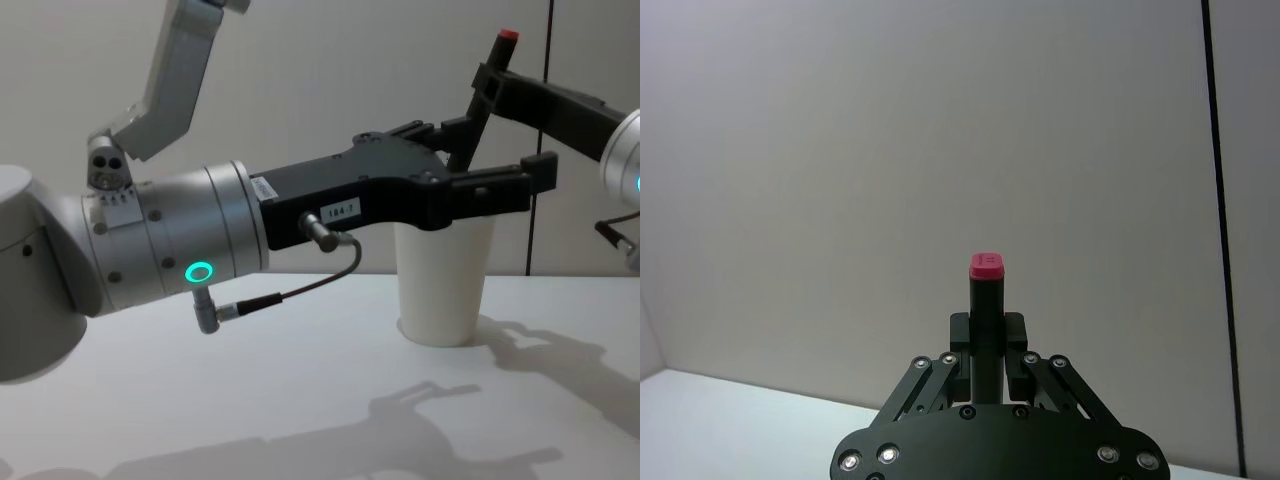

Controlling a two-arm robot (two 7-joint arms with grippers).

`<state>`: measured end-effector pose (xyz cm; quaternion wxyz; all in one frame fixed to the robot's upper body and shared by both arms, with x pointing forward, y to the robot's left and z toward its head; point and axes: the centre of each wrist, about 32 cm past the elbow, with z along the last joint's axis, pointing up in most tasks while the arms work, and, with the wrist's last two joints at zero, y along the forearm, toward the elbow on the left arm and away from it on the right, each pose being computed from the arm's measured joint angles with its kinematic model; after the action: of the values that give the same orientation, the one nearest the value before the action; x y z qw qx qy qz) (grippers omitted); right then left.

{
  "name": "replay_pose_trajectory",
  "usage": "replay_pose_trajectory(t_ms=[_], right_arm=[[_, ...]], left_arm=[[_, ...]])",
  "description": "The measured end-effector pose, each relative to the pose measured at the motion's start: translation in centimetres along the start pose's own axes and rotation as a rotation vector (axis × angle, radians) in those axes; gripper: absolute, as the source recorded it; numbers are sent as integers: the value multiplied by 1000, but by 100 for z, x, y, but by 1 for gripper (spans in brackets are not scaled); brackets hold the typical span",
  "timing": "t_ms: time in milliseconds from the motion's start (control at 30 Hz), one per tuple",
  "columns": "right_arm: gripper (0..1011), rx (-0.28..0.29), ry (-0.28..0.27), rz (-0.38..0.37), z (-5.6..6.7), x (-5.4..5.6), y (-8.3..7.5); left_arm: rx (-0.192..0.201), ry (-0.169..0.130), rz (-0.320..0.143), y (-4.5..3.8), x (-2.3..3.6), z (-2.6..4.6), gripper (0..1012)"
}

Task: Place the pen into the pen holder.

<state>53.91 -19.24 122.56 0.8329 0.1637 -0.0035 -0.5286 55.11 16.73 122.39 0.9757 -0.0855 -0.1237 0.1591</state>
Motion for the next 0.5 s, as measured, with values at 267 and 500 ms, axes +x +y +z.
replay_pose_trajectory(t_ms=[267,500], right_arm=[[190,-10,-91,-6,-43,-23,-5],[190,-12,-146,1,-85,-36,1]], left_arm=[[0,0,0,0,0,0,1003],[0,0,0,0,0,0,1003]])
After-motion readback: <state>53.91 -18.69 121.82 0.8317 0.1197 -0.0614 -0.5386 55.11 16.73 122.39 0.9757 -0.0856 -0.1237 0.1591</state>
